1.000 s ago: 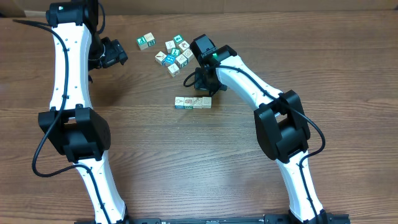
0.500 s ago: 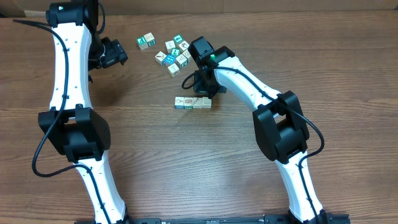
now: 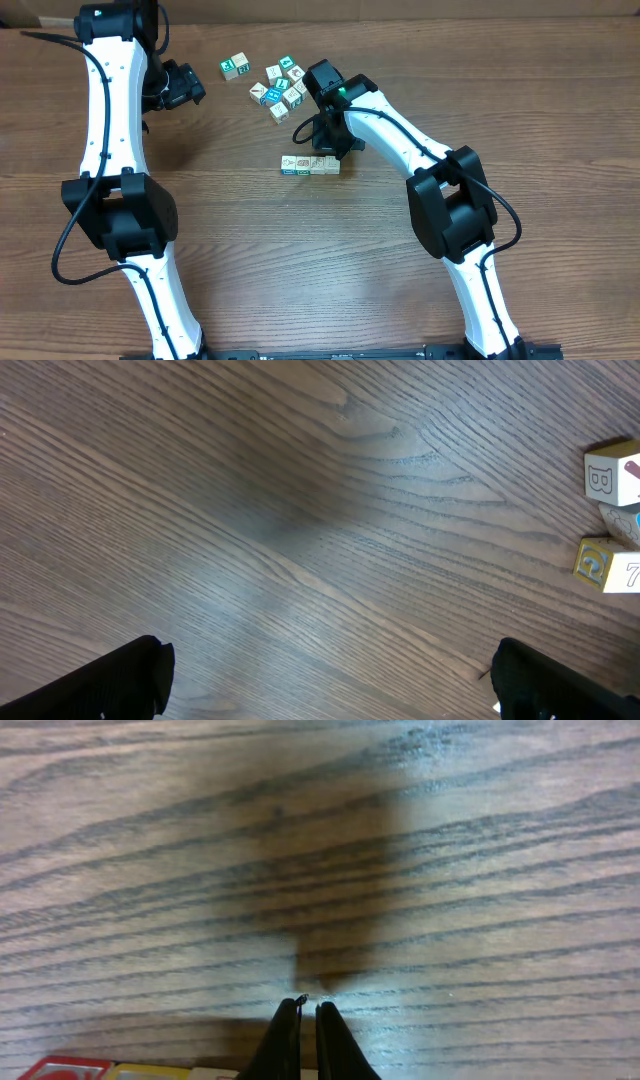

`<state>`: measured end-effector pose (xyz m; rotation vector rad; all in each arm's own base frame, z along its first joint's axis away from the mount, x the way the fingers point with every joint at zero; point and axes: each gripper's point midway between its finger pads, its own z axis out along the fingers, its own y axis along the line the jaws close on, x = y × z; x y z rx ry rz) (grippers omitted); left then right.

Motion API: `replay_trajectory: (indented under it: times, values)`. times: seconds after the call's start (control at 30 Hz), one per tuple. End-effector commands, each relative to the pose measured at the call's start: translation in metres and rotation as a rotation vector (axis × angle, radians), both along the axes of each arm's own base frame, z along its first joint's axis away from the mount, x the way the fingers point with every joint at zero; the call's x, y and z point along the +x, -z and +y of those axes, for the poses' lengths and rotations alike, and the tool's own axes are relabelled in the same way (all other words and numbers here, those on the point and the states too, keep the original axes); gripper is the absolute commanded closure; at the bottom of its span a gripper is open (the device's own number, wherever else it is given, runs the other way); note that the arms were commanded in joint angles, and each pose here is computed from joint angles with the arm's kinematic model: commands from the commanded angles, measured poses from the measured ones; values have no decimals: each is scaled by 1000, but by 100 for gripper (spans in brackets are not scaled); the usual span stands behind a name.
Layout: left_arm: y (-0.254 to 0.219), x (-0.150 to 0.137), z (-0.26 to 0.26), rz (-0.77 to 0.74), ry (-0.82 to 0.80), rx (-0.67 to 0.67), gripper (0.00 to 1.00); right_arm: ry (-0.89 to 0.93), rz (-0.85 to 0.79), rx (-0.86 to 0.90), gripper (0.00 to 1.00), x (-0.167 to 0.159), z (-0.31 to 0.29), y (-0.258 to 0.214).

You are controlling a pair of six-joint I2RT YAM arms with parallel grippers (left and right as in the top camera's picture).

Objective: Form a horizontal line

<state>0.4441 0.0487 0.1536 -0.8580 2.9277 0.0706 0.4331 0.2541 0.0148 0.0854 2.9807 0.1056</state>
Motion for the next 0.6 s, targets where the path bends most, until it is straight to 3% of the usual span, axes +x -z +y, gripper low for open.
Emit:
replay_trajectory:
  times: [0.0, 0.57]
  values:
    - [-1, 1, -3, -6, 3, -1, 1, 2, 11, -19, 96, -5, 0, 6]
    - [-1, 1, -3, -6, 3, -1, 1, -2, 31, -10, 96, -10, 2, 7]
